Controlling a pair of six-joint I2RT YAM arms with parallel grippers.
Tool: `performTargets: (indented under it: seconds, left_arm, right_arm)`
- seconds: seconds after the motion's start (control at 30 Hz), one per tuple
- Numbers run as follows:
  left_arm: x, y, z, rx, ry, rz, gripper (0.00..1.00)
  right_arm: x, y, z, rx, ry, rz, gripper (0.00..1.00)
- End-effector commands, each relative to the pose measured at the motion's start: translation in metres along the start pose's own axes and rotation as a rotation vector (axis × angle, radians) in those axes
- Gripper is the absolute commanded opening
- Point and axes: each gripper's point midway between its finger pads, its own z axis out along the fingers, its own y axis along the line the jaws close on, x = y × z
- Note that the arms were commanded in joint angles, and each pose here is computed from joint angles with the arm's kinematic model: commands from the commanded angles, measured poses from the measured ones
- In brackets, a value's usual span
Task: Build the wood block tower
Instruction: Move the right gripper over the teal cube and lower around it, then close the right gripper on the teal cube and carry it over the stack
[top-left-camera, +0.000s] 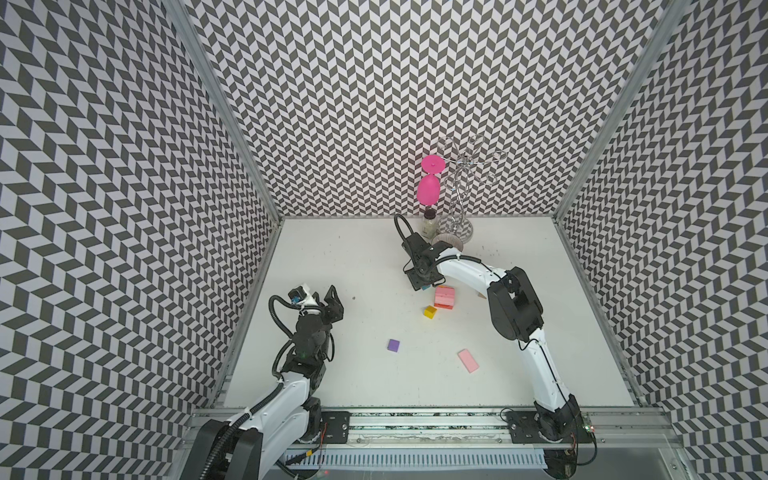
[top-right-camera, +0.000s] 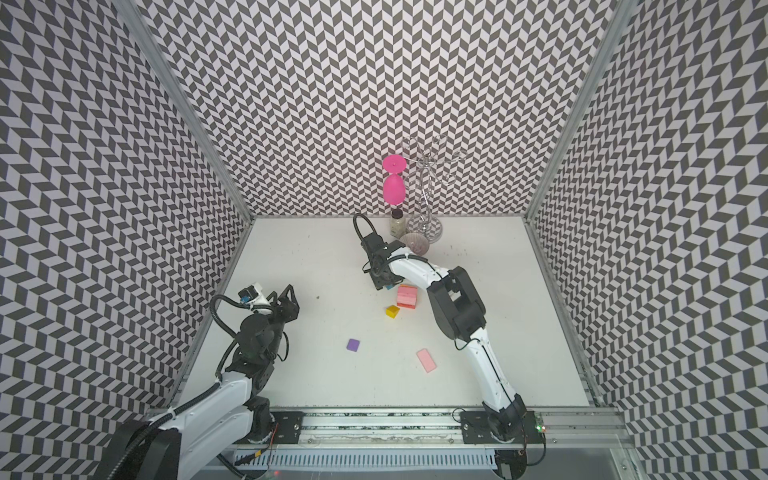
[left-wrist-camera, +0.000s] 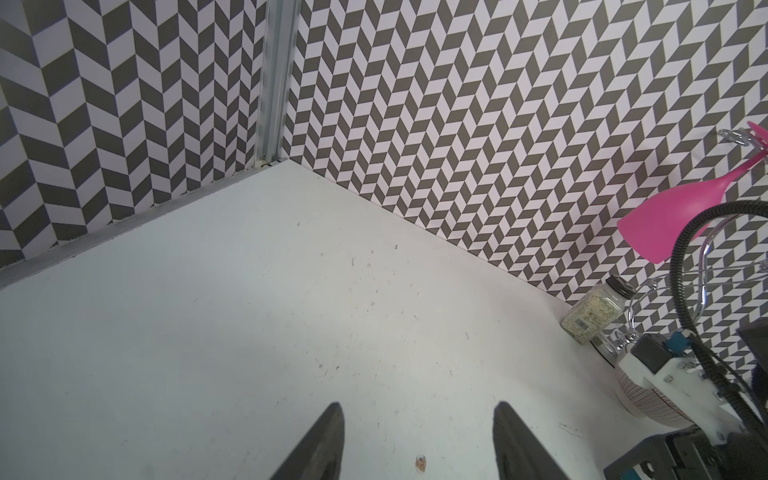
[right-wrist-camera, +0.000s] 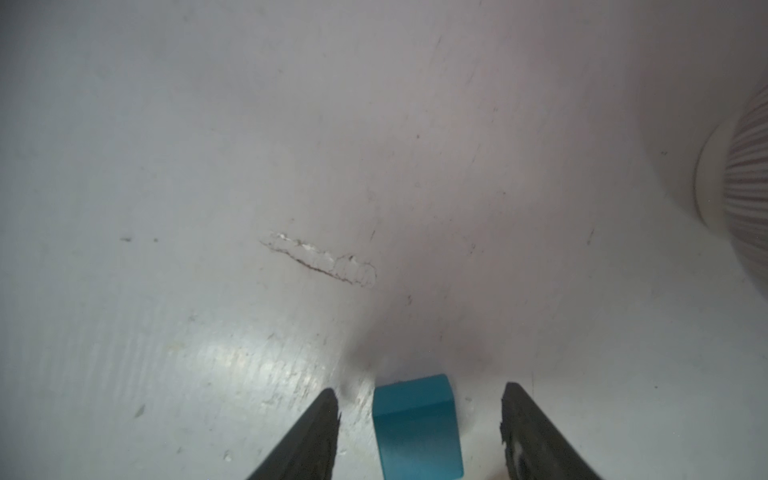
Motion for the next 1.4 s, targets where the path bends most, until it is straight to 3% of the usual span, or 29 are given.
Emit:
performTargets:
  seconds: [0.0, 0.43, 1.0, 1.37]
  left_arm:
    - [-0.006, -0.001, -0.002, 0.012, -0.03, -0.022, 0.58]
    - [-0.006, 0.0, -0.002, 0.011, -0.031, -0.022, 0.58]
    - [-0.006, -0.001, -0.003, 0.015, -0.03, -0.023, 0.58]
    - [-0.006, -0.001, -0.003, 0.015, -0.032, -0.022, 0.58]
  right_arm:
    - [-0.005, -0.001, 0.006, -0.01, -0.004, -0.006, 0.57]
    - [0.005, -0.001, 0.009, -0.021, 0.019, 0.0, 0.43]
    - [0.012, 0.005, -0.004, -0.006, 0.014, 0.003, 0.48]
    - [-0.001, 0.007, -0.014, -0.007, -0.025, 0.018, 0.3]
